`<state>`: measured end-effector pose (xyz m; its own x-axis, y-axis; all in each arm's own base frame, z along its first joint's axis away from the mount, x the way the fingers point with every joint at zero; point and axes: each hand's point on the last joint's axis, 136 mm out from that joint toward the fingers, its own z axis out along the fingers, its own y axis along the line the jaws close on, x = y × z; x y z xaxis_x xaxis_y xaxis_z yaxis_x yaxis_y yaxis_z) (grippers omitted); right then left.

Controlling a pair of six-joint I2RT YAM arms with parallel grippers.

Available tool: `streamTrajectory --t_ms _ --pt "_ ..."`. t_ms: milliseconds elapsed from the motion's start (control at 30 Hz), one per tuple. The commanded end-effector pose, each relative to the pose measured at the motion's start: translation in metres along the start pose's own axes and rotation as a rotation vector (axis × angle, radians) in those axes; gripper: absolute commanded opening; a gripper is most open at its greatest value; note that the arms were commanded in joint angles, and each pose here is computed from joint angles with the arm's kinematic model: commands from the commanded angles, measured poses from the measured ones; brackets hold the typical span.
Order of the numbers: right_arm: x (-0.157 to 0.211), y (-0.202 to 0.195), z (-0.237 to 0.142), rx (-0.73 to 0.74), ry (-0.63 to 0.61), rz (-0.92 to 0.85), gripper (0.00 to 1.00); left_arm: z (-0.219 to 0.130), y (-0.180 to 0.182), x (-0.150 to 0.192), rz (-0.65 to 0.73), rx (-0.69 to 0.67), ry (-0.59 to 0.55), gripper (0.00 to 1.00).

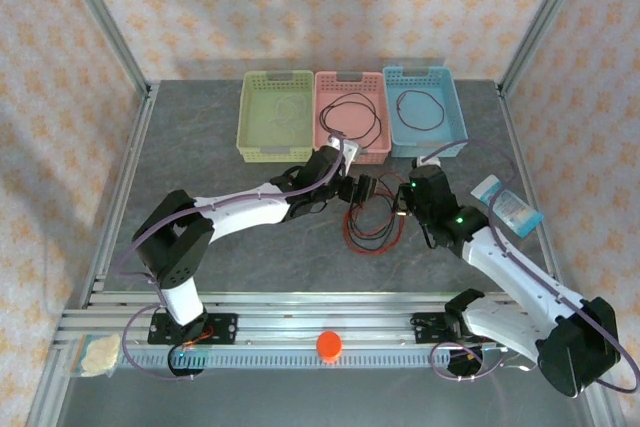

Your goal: Untangle the cables

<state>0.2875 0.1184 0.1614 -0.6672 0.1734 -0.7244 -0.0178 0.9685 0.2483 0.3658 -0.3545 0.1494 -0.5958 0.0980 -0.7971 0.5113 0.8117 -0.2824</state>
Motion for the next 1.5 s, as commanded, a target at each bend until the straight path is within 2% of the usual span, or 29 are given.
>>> streamTrajectory --t_ms 0,167,300,433,667,800,933,1100,1133,1167,1233,1300,1333,1400,1467 --pt "-0.022 0.009 -0.008 -0.025 -0.045 0.106 0.0 -0.014 -0.021 -0.009 0.003 0.123 -0.028 0.88" --pt "-0.02 0.015 -0.002 -0.021 0.011 0.192 0.0 -0.035 -0.047 0.001 -0.048 0.292 -0.025 0.8" --pt "-0.022 0.021 0.001 -0.033 0.038 0.222 0.0 -0.035 -0.068 0.024 -0.044 0.393 0.039 0.76" --pt "-0.024 0.027 0.003 -0.053 0.054 0.231 0.0 -0.029 -0.083 0.039 -0.033 0.433 0.083 0.76" --pt "-0.024 0.025 0.005 -0.045 0.062 0.246 0.0 -0.025 -0.103 0.047 -0.028 0.506 0.115 0.75" --pt "-0.023 0.021 0.004 -0.027 0.056 0.252 0.0 -0.021 -0.098 0.055 -0.023 0.484 0.132 0.54" --pt "-0.025 0.017 0.004 -0.012 0.046 0.263 0.0 -0.02 -0.094 0.06 -0.023 0.465 0.139 0.37" --pt "-0.026 0.018 0.003 -0.023 0.044 0.282 0.0 -0.017 -0.093 0.06 -0.02 0.457 0.144 0.04" --pt "-0.026 0.017 0.003 -0.024 0.041 0.29 0.0 -0.018 -0.094 0.059 -0.019 0.459 0.143 0.0" --pt "-0.026 0.016 0.003 -0.026 0.035 0.303 0.02 -0.018 -0.094 0.059 -0.019 0.459 0.141 0.0" --pt "-0.026 0.014 0.003 -0.034 0.022 0.334 0.24 -0.019 -0.093 0.058 -0.017 0.456 0.138 0.0" --pt "-0.024 0.012 0.006 -0.051 0.029 0.378 0.5 -0.019 -0.093 0.058 -0.014 0.455 0.136 0.0" --pt "-0.022 0.01 0.008 -0.054 0.036 0.397 0.57 -0.018 -0.093 0.057 -0.014 0.453 0.136 0.0" --pt "-0.016 0.003 0.012 -0.041 0.058 0.438 0.65 -0.018 -0.092 0.059 -0.011 0.449 0.142 0.0" --pt "-0.011 0.002 0.016 -0.056 0.073 0.464 0.67 -0.018 -0.092 0.06 -0.011 0.45 0.145 0.0"
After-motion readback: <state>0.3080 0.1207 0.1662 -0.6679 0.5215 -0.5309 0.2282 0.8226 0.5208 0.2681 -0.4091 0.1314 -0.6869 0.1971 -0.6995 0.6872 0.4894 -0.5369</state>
